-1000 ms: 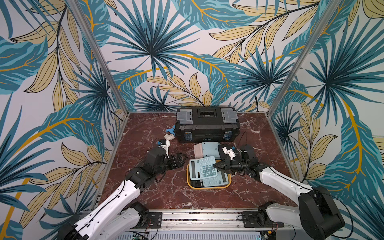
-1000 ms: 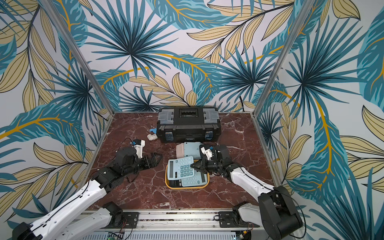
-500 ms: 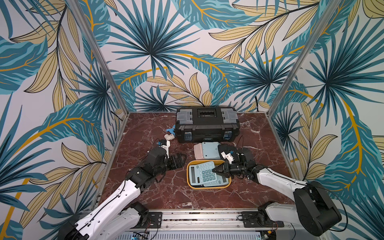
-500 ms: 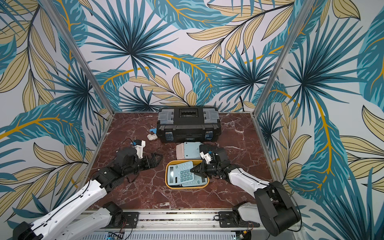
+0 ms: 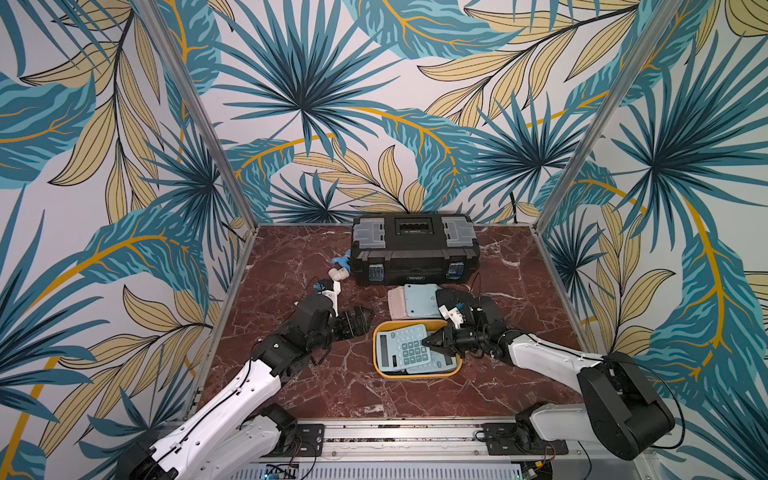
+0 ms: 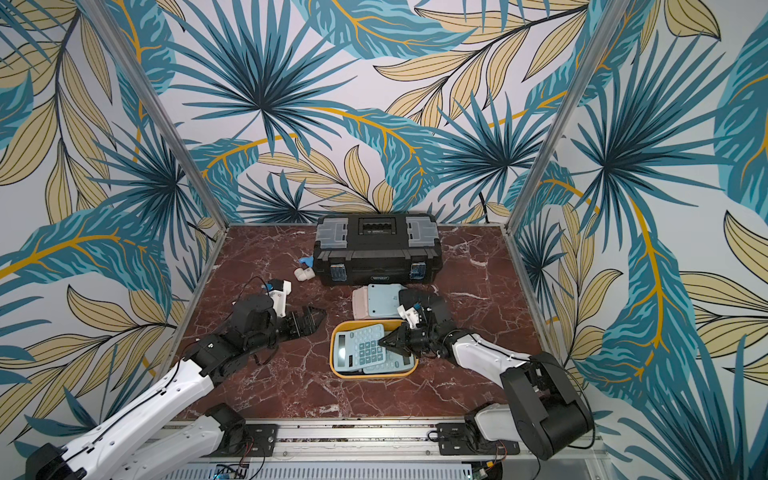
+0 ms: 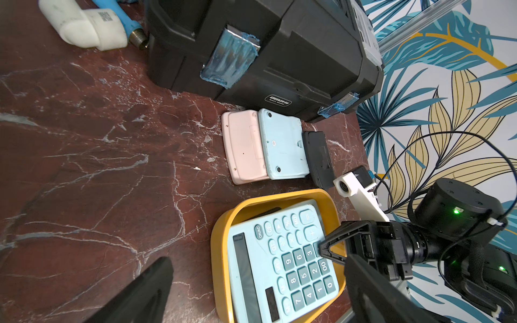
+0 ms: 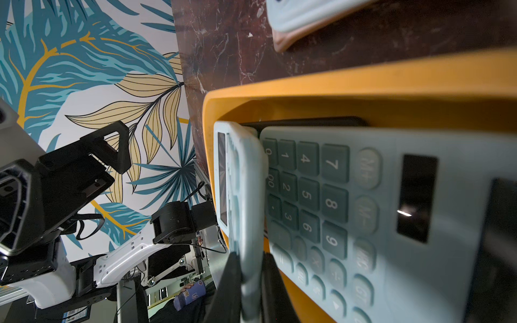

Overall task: Put the calculator in the storage box
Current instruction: Place the calculator in the storage box.

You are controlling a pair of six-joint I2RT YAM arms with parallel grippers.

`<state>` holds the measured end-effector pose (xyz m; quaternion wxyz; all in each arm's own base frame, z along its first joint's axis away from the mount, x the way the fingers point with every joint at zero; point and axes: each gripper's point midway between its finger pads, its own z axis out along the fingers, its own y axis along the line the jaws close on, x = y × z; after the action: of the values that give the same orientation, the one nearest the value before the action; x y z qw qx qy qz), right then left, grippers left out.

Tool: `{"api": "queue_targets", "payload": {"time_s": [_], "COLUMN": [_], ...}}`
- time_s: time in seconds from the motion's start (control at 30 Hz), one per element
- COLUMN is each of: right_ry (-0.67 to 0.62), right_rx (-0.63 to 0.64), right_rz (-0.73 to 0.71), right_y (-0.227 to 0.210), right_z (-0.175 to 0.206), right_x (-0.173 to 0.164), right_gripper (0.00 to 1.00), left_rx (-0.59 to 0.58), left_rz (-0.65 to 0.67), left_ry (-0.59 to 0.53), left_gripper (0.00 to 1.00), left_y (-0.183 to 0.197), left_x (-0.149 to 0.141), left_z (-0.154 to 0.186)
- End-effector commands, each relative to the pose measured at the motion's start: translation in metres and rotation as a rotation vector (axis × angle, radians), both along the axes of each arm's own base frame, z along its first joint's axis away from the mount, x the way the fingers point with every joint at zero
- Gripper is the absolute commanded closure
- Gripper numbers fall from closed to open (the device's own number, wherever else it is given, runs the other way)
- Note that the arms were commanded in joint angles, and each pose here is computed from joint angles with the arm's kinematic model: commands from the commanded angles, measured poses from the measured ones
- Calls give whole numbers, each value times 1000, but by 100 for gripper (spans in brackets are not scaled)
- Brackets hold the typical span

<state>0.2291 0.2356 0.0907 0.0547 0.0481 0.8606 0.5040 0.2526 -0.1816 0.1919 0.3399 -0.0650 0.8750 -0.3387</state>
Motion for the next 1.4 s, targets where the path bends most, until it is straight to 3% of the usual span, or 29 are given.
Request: {"api": "queue_targets", "payload": {"time_s": [0.0, 0.27, 0.7, 0.97, 1.23, 1.37], "right_ry": [-25, -34, -31, -59, -142, -185], "right_rx": [-20, -101, -241, -253, -277, -327], "right_rz": [17, 21, 28, 30, -7, -43], "right_y": [3, -6, -23, -25, -33, -46], "right_z": [1, 0, -4, 7, 37, 50], "right_x": [1, -1, -7, -6, 5, 13], "right_gripper": [80, 67, 61, 55, 35, 16], "left_rx": [5, 6, 8, 9, 23, 24], "left_rz": [-2, -2, -6, -7, -60, -103], "left_ry": [6, 4, 6, -2, 4, 11], "left_gripper": [0, 0, 0, 0, 0, 0], "left_y": [0, 0, 1, 0, -11, -23], "left_x": [-1, -1, -2, 0, 5, 11], "left_z": [-9, -8, -9, -7, -1, 5]}}
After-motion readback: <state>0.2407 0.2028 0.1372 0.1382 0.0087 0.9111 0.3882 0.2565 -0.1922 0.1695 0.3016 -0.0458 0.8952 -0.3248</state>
